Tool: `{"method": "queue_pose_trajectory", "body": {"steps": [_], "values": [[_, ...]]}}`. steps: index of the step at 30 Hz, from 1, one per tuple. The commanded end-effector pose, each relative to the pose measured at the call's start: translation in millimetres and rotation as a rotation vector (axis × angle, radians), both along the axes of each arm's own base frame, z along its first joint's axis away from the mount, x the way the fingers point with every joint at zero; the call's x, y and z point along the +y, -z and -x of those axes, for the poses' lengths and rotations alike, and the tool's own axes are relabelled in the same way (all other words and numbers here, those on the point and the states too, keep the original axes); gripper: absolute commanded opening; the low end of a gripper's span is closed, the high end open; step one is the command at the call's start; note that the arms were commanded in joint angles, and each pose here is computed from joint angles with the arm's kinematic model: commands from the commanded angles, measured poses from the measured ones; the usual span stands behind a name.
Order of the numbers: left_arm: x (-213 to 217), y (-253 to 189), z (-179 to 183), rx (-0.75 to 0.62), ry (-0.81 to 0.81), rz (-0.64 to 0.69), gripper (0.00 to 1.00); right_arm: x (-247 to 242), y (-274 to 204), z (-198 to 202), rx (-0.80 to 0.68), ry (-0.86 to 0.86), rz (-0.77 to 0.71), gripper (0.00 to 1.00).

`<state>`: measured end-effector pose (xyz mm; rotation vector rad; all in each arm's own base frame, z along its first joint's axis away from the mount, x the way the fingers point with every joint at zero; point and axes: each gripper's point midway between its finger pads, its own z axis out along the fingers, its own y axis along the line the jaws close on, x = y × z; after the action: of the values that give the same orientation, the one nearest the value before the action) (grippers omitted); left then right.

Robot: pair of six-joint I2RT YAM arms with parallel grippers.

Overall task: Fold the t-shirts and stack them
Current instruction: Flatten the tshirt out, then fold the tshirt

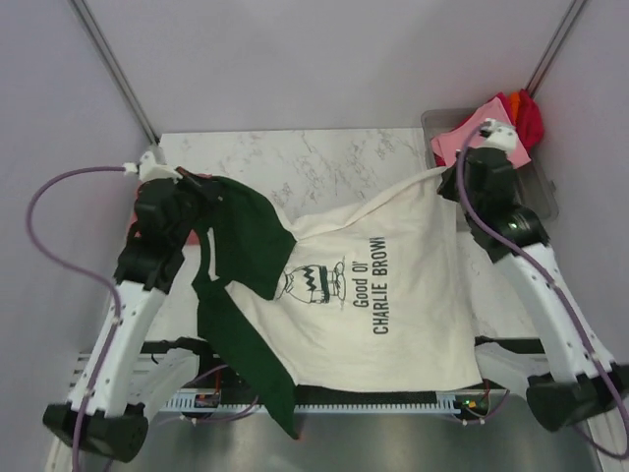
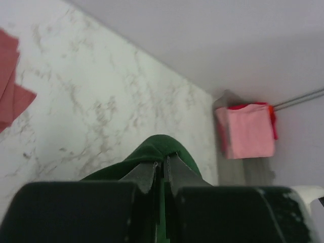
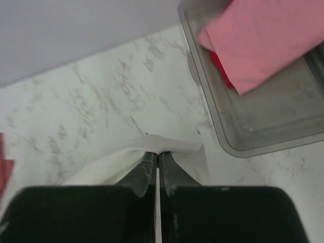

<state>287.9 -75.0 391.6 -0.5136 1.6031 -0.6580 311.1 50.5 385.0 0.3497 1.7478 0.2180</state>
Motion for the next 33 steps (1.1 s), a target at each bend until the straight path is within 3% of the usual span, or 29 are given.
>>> {"method": "queue_pose_trajectory", "body": {"steps": [1,5,7,8,10,12,14,15,16,17,18,20,23,24,26,27,28,33], "values": [[4,52,-55,0.051,-0.104,0.064,0.02,-6,62,-43,0.083,0.120,0.006,0.00],[3,115,-125,0.111,-0.181,0.090,0.02,2,130,-110,0.179,0.167,-0.020,0.00],[0,140,-155,0.170,-0.192,0.079,0.02,6,132,-145,0.159,0.171,-0.046,0.00],[0,160,-184,0.222,-0.204,0.081,0.02,6,169,-168,0.229,0.184,-0.045,0.00],[7,151,-218,0.207,-0.214,0.104,0.02,8,196,-210,0.273,0.199,-0.047,0.00],[8,186,-249,0.272,-0.210,0.115,0.02,6,209,-236,0.289,0.200,-0.064,0.00],[14,175,-280,0.244,-0.196,0.127,0.02,5,223,-270,0.291,0.197,-0.071,0.00],[14,208,-295,0.302,-0.194,0.117,0.02,7,227,-281,0.293,0.184,-0.073,0.00],[15,192,-313,0.265,-0.167,0.124,0.02,9,232,-300,0.283,0.177,-0.075,0.00],[16,197,-322,0.273,-0.159,0.124,0.02,7,233,-309,0.275,0.177,-0.074,0.00],[15,231,-331,0.338,-0.156,0.120,0.02,9,218,-323,0.237,0.162,-0.071,0.00],[14,227,-349,0.319,-0.120,0.135,0.02,8,239,-335,0.259,0.160,-0.055,0.00],[14,239,-359,0.336,-0.089,0.128,0.17,4,245,-346,0.254,0.154,-0.049,0.00],[15,240,-359,0.340,-0.090,0.118,0.39,3,246,-347,0.256,0.158,-0.046,0.00],[17,239,-356,0.352,-0.092,0.090,0.57,-1,248,-346,0.258,0.154,-0.028,0.00],[18,240,-352,0.371,-0.093,0.077,0.81,-2,248,-347,0.256,0.153,-0.021,0.00],[17,238,-350,0.375,-0.081,0.058,0.86,-2,251,-345,0.262,0.147,-0.011,0.00],[19,217,-326,0.407,-0.070,0.006,0.85,-3,259,-341,0.272,0.129,0.012,0.02]]}}
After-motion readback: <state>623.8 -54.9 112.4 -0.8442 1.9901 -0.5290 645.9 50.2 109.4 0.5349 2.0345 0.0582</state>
